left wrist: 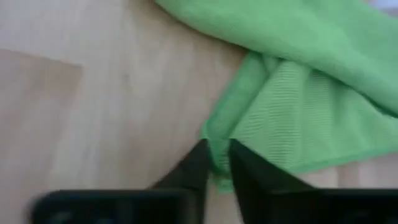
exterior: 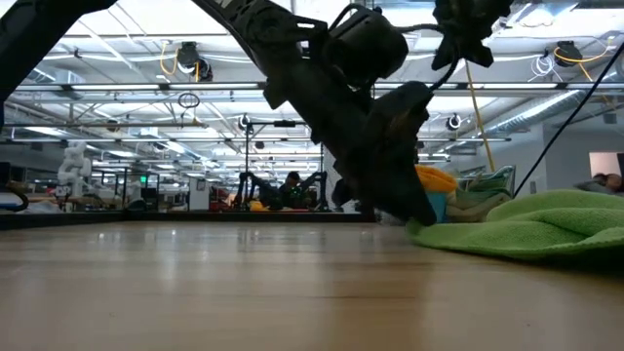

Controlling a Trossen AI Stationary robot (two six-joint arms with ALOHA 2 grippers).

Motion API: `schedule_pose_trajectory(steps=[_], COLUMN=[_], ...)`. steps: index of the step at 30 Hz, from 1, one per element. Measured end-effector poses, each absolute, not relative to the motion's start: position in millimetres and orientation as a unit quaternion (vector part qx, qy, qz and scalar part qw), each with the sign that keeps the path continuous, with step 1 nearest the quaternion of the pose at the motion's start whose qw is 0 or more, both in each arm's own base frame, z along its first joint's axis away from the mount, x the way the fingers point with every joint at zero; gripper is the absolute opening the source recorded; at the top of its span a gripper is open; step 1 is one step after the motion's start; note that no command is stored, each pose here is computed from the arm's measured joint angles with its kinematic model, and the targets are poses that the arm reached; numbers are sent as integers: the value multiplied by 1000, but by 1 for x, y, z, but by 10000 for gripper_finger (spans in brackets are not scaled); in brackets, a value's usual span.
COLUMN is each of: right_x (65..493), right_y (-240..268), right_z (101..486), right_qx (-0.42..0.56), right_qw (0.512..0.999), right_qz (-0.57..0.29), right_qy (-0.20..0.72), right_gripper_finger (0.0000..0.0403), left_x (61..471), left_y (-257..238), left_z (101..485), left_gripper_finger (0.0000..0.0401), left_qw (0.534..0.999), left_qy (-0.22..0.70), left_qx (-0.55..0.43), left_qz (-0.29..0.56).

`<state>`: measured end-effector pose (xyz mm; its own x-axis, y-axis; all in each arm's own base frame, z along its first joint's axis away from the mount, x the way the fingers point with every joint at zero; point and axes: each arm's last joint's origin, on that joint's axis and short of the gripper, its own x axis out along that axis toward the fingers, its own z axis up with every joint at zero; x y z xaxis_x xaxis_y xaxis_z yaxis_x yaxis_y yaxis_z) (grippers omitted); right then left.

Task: Fold microfiber towels
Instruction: Fold the green microfiber towel

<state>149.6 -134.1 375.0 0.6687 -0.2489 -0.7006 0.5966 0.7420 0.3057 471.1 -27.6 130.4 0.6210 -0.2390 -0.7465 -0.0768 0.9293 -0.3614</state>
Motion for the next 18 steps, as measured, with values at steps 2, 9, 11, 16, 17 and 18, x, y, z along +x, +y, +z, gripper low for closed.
schedule_pose_trajectory(steps=[2,9,11,16,17,18], right_x=[151,154,155,161,163,165], right_y=[-133,-129,-127,-119,-117,-115], right_z=[375,376,376,377,378,378], right_qx=[267,269,263,261,261,258], right_qw=[875,877,880,896,899,903], right_qz=[-240,-232,-225,-153,-137,-122], right_qy=[325,323,326,324,323,322], right_gripper_finger=[0,0,0,6,12,19], left_x=[470,457,450,425,419,412], left_y=[-27,-22,-20,-16,-15,-14], left_z=[129,162,186,256,271,287], left_gripper_finger=[20,5,4,3,3,3], left_qw=[875,869,879,914,921,930], left_qy=[440,453,442,380,360,339], left_qx=[-193,-196,-178,-140,-137,-135], left_qz=[-63,-29,-13,40,48,55])
